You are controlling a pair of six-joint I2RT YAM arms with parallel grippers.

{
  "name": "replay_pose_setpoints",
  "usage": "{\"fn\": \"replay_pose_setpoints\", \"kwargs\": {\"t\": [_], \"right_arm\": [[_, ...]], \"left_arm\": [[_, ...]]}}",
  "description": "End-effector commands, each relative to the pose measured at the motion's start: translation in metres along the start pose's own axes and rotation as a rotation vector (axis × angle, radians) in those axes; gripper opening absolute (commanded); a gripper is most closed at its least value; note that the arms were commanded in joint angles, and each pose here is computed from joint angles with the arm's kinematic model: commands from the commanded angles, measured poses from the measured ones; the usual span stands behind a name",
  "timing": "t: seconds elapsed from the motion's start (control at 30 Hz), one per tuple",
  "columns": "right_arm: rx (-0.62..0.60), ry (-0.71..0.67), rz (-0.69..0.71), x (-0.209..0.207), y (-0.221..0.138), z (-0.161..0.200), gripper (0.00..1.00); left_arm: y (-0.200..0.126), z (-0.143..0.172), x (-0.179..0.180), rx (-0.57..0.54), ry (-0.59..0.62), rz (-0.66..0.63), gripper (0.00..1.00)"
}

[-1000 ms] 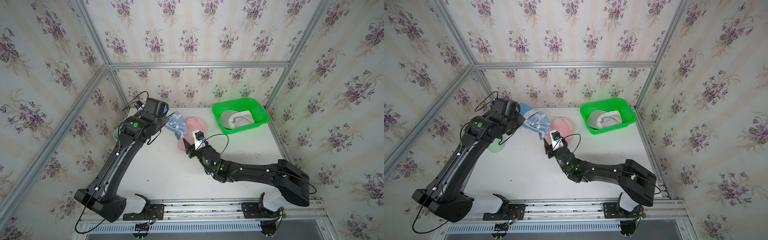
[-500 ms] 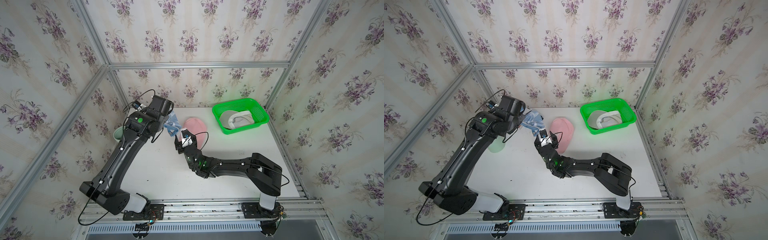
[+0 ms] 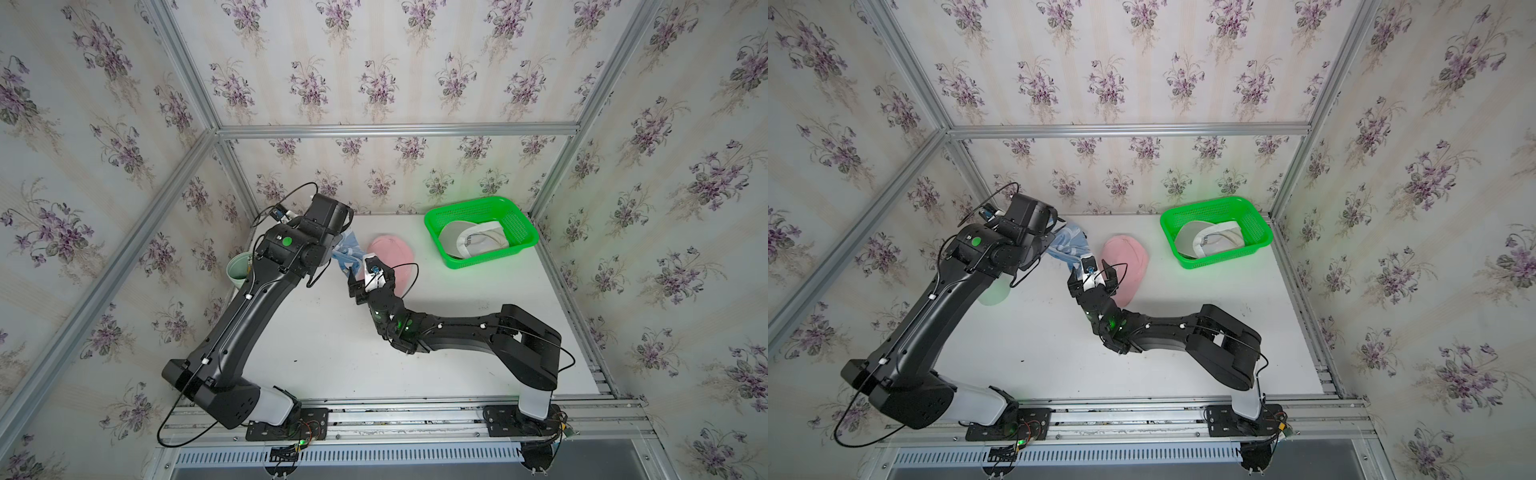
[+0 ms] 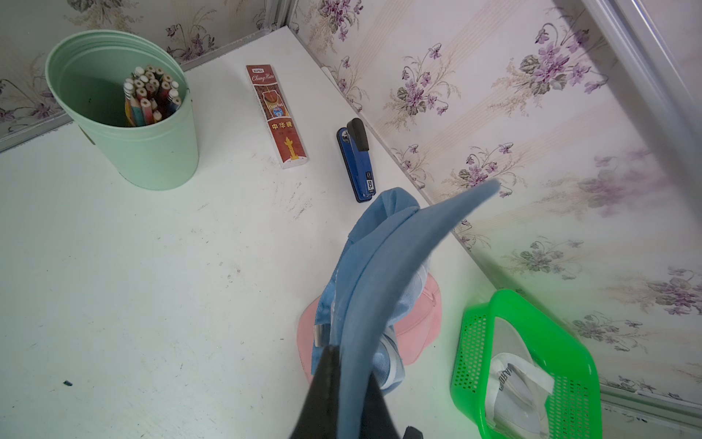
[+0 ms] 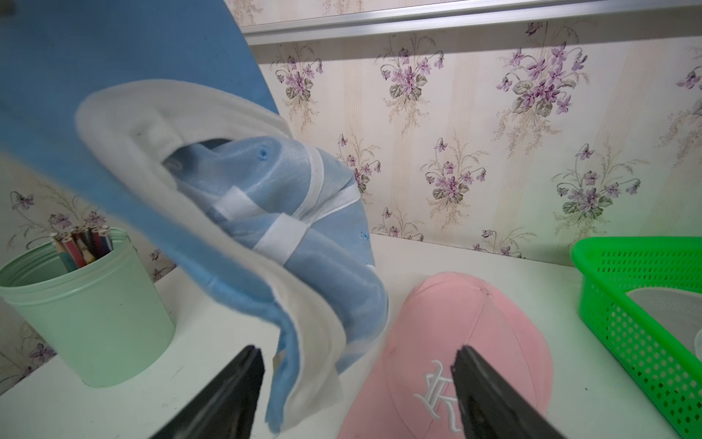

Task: Turn the baseball cap inside out
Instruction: Turn over the baseball cap.

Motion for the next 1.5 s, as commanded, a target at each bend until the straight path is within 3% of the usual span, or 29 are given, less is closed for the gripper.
{"fn": "replay_pose_setpoints", "kwargs": {"t": [0.0,0.13,0.27,0.4,0.47,0.57,0.77,0.97,1.1,1.33,1.47], "right_arm": [[0.016,0.053,0.016,0.0,0.013,-0.004,0.8],[0.058,0.085,-0.001,-0.007,0.028,-0.005,0.69],[0.08,0.053,-0.06,-0.014,0.024,-0.006,0.48],[0.094,-0.044,-0.138,-0.023,0.009,-0.003,0.33],[0.105,-0.126,-0.197,-0.029,0.0,0.001,0.29],[0.142,-0.278,-0.293,-0.033,-0.015,0.006,0.25],[0.315,-0.558,-0.476,-0.037,-0.045,0.014,0.26],[0.54,-0.7,-0.614,-0.039,-0.065,0.027,0.31],[0.65,-0.726,-0.662,-0.039,-0.07,0.037,0.36],[0.699,-0.739,-0.663,-0.04,-0.07,0.041,0.4],[0.64,-0.694,-0.636,-0.038,-0.069,0.032,0.46]], "left_arm": [[-0.001,0.001,0.001,0.0,-0.029,0.016,0.0],[-0.012,-0.002,0.005,-0.004,-0.05,0.058,0.0],[-0.015,-0.007,0.001,-0.016,-0.008,0.087,0.0],[-0.01,-0.009,-0.008,0.029,0.082,0.14,0.0],[-0.007,-0.005,-0.015,0.056,0.164,0.195,0.0],[0.0,-0.002,-0.018,0.066,0.312,0.174,0.0],[0.001,-0.008,-0.026,0.051,0.646,0.171,0.0],[0.008,0.005,-0.041,0.111,0.921,0.203,0.0],[0.004,0.01,-0.047,0.053,1.146,0.054,0.0],[0.0,0.005,-0.041,0.033,1.238,-0.046,0.0],[-0.004,0.008,-0.041,0.034,1.243,0.001,0.0]]}}
Point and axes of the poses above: each gripper's point midway between its finger pads, its own y axis out along the fingers, its own x axis along the line the jaws close on, z = x × y, the point moved 7 cm from there along -y, back along the fingers, and after that the axes turned 13 degrees about y, right-handed, at the moved point
